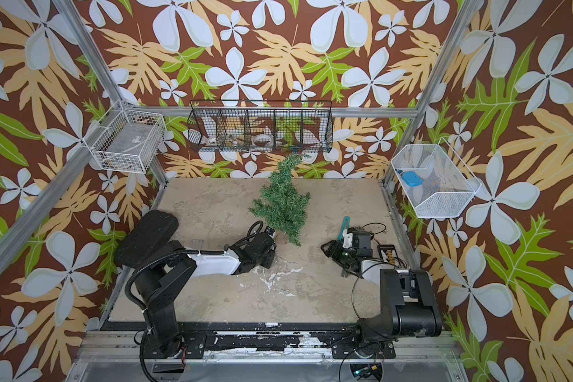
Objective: Remove string lights from the small christmas tree
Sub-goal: Move the light string to the center of the board.
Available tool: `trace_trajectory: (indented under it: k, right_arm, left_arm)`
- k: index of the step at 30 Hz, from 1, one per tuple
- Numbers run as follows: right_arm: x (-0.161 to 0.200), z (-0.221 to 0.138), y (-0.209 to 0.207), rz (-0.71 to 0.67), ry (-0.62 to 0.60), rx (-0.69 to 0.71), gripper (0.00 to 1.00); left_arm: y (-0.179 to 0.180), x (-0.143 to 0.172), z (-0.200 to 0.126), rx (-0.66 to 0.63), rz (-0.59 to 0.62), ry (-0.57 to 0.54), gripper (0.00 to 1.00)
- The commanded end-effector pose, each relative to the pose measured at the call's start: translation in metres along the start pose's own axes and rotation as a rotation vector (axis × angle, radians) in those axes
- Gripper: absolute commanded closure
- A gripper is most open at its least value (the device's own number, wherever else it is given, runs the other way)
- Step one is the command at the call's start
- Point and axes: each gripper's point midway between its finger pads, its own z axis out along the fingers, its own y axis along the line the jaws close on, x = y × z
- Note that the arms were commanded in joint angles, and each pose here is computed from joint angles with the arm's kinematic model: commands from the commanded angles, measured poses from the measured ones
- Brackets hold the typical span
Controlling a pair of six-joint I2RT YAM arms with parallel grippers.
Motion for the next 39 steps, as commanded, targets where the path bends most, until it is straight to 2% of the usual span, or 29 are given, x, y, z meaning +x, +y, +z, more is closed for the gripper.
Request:
trace_trajectory:
  k: [1, 4, 7, 11, 16, 20, 23, 24, 26, 30, 34, 39]
  right_arm:
    - [-0.002, -0.001, 0.005, -0.001, -0.014, -0.022, 0.35]
    - [0.000, -0.002, 0.008, -0.006, 0.002, -0.039, 0.35]
    - [-0.001, -0.003, 0.012, 0.004, -0.007, -0.055, 0.35]
    - [-0.002, -0.002, 0.013, 0.005, 0.001, -0.059, 0.36]
    - [-0.003, -0.003, 0.015, 0.006, -0.002, -0.065, 0.36]
    - [-0.003, -0.004, 0.016, 0.007, -0.002, -0.069, 0.36]
    - [-0.003, -0.004, 0.016, 0.004, -0.003, -0.071, 0.36]
    - [-0.003, -0.003, 0.016, 0.004, 0.001, -0.072, 0.36]
    - [-0.002, -0.002, 0.016, 0.011, 0.005, -0.075, 0.36]
    - [-0.002, 0.000, 0.015, 0.015, 0.004, -0.076, 0.36]
    - [-0.002, 0.000, 0.015, 0.018, 0.006, -0.075, 0.36]
    - [-0.002, 0.000, 0.015, 0.009, 0.011, -0.069, 0.36]
  left_arm:
    - [0.021, 0.030, 0.000, -0.076, 0.028, 0.105, 0.79]
    - [0.039, 0.036, -0.007, -0.082, -0.056, 0.099, 0.92]
    - [0.064, 0.041, -0.018, -0.088, -0.184, 0.100, 1.00]
    - [0.108, 0.035, -0.039, -0.130, -0.388, 0.004, 1.00]
    - [0.156, 0.010, -0.071, -0.146, -0.602, -0.142, 1.00]
    - [0.196, -0.008, -0.101, -0.206, -0.695, -0.251, 1.00]
    - [0.206, -0.026, -0.121, -0.211, -0.703, -0.323, 1.00]
    - [0.200, -0.033, -0.123, -0.171, -0.685, -0.333, 1.00]
    - [0.180, -0.041, -0.120, -0.090, -0.644, -0.308, 0.90]
    - [0.116, -0.044, -0.106, 0.009, -0.515, -0.248, 0.75]
    - [0.044, -0.041, -0.090, 0.132, -0.435, -0.203, 0.74]
    - [-0.027, -0.034, -0.061, 0.223, -0.329, -0.124, 0.75]
